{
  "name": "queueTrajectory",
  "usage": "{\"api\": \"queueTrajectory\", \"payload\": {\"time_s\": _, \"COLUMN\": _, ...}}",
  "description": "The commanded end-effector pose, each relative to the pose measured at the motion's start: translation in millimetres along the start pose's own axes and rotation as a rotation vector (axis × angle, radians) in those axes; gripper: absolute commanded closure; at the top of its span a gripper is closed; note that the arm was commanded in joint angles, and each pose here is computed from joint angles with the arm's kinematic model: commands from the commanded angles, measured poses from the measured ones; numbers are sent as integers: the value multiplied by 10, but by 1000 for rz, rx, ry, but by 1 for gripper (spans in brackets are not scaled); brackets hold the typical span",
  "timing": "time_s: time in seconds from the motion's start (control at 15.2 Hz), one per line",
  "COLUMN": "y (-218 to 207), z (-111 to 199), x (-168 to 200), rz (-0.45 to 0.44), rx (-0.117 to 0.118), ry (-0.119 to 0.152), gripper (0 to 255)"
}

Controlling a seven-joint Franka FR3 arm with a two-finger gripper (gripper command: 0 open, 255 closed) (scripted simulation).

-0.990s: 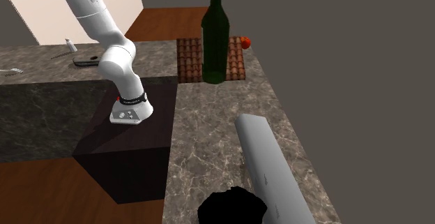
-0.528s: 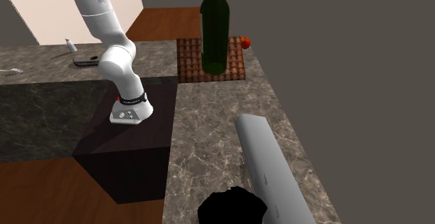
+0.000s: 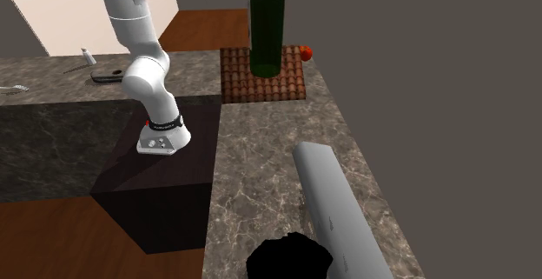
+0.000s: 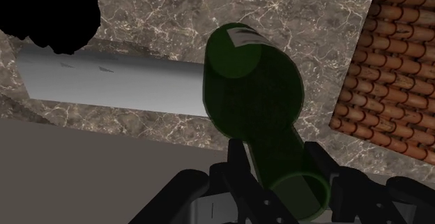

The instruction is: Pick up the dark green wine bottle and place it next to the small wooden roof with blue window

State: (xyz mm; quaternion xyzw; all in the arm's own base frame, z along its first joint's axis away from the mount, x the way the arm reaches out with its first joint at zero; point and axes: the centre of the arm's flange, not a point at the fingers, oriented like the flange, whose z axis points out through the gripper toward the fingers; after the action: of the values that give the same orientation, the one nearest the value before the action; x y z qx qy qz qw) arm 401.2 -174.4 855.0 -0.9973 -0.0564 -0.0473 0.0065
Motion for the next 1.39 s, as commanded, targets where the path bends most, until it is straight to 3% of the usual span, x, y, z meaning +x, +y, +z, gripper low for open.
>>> {"api": "queueTrajectory", "payload": {"time_s": 0.0, "y": -261, "z": 30, "x": 32, "rz": 1, "rx": -1, "ry": 0, "gripper": 255}}
{"api": "queueTrajectory", "payload": {"time_s": 1.32, "y": -2878, "z": 67, "x": 377, "rz": 1, "rx": -1, "ry": 0, "gripper": 255}}
